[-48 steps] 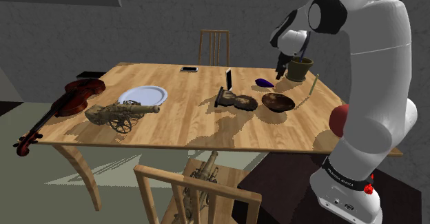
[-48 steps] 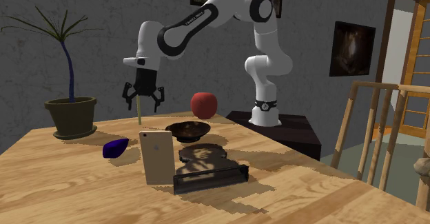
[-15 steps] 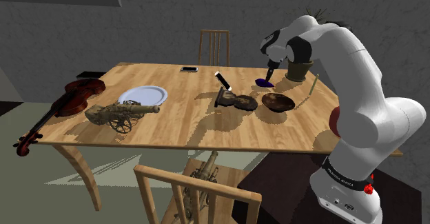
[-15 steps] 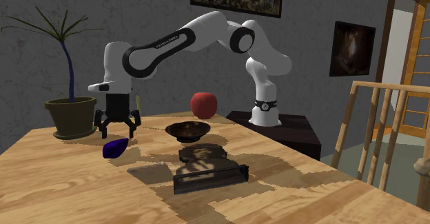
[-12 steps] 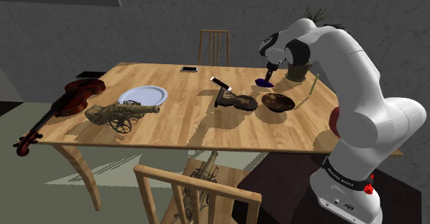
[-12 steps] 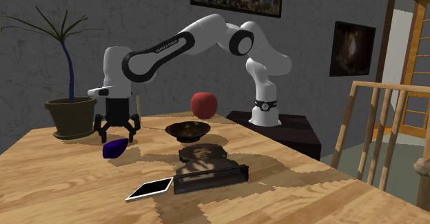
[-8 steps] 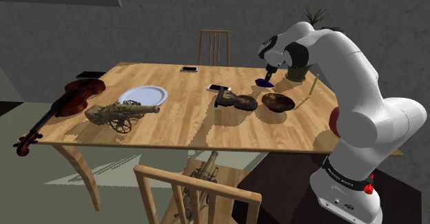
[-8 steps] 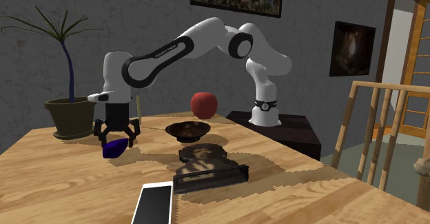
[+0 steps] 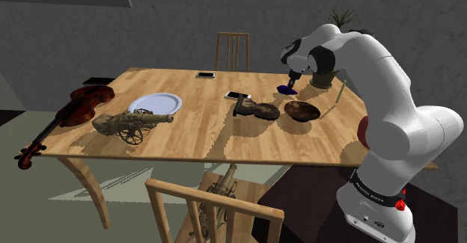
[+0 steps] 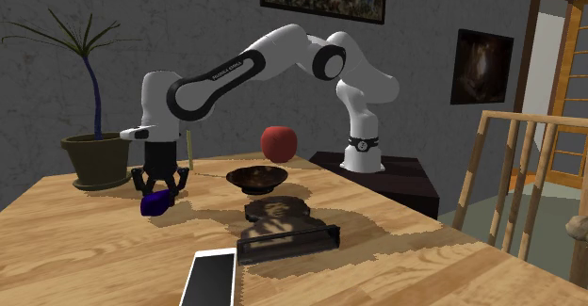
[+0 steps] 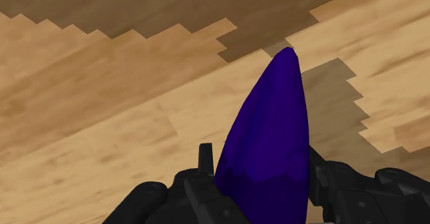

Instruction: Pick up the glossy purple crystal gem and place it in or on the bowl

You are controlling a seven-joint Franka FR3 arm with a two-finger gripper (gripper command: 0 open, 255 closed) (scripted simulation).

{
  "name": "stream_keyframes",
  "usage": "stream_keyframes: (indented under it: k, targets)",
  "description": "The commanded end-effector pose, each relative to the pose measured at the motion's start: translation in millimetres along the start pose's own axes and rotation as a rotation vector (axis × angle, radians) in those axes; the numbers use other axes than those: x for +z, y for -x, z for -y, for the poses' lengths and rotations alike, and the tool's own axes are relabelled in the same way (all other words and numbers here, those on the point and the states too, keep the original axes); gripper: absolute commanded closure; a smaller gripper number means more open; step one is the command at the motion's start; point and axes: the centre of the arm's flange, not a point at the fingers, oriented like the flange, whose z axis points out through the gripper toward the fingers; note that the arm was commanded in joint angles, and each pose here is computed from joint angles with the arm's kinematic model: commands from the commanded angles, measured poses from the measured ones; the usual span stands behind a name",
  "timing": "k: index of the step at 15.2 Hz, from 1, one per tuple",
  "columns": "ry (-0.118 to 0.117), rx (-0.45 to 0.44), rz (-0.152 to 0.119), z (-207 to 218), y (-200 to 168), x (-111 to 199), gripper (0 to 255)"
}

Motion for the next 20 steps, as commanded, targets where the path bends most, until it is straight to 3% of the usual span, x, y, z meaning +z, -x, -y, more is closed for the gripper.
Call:
stream_keyframes:
  k: [1, 8, 20]
  targets:
    - [0.000, 0.000, 0.000, 0, 0, 0, 255]
    - [0.000, 0.000, 0.000, 0, 0, 0, 255]
    - [0.000, 0.000, 0.000, -2, -10, -63, 255]
